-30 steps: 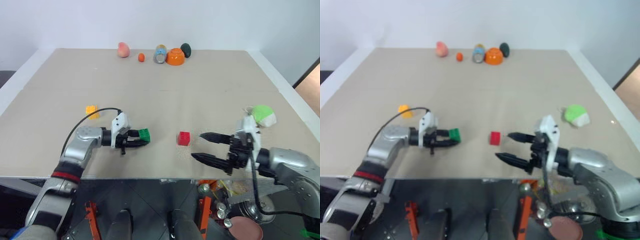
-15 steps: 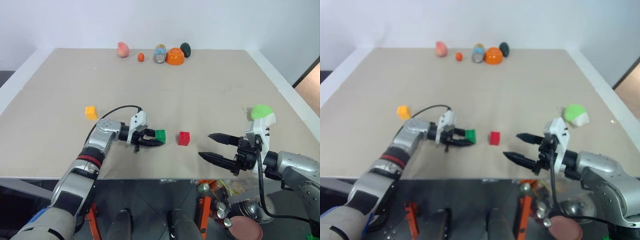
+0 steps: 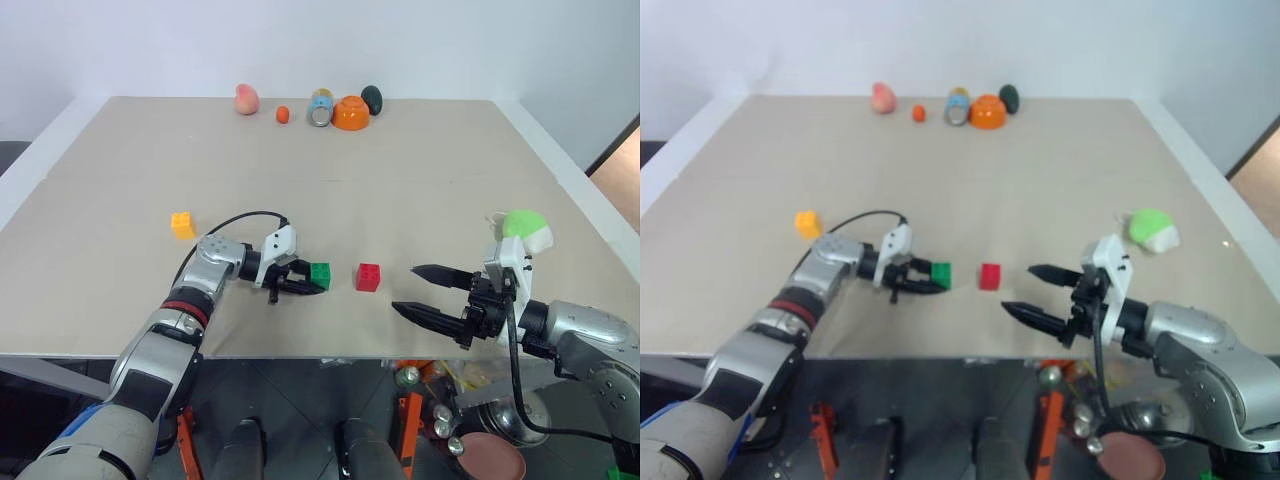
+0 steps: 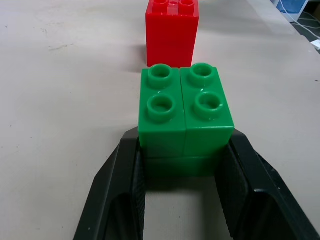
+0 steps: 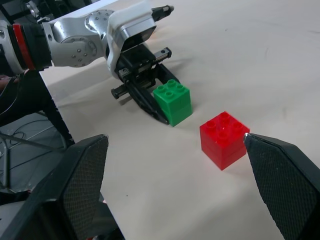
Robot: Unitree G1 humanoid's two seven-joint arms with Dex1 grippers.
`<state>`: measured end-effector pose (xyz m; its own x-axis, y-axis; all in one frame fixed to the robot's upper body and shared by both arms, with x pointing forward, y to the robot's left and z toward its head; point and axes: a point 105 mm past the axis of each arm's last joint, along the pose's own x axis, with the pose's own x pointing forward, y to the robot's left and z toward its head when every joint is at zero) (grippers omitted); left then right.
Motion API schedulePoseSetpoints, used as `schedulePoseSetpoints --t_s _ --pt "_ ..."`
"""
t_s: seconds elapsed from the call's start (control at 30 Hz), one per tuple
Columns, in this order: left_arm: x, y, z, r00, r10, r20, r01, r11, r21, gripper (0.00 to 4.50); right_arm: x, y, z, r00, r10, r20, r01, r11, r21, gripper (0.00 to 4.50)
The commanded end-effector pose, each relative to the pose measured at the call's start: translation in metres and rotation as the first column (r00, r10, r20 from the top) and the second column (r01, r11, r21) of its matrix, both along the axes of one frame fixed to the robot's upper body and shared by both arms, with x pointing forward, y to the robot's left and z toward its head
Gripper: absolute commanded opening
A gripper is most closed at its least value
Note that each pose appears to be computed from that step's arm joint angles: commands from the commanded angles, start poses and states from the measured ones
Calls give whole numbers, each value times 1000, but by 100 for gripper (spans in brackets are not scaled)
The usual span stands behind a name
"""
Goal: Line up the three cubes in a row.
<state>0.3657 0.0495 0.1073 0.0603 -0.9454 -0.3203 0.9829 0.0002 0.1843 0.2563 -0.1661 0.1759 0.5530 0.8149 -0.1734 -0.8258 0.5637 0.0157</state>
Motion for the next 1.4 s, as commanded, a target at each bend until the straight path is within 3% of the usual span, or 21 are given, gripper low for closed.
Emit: schedulePoseSetpoints --t_s 0.03,0.23,0.53,0.67,0.83,0.9,1.07,1.23,1.4 --pt "5 -1 4 1000 18 23 -18 1000 1 234 0 2 9 999 15 41 -15 1000 3 450" --pt "7 -1 9 997 42 64 -40 999 -26 425 3 3 10 999 21 44 -21 1000 3 450" --pt "3 31 27 994 35 100 -32 999 -34 425 14 10 16 995 73 73 -72 997 -5 450" --pt "-16 64 38 996 28 79 -25 999 -35 425 21 11 21 991 93 91 -92 996 -16 450" --pt "-30 106 53 972 231 51 -225 968 -109 425 41 21 36 979 67 190 -64 998 -22 450" --pt "-27 120 60 917 400 7 -391 900 -193 425 50 35 44 968 51 244 -49 999 -15 450" --pt "-31 152 63 688 703 -177 -718 625 -308 425 74 71 65 937 -10 350 2 1000 22 450" --pt "-47 165 46 504 831 -235 -857 450 -251 425 79 86 74 925 29 378 -47 998 39 450" --pt "-49 188 39 284 907 -310 -948 219 -229 425 79 95 72 921 85 381 -105 994 30 450"
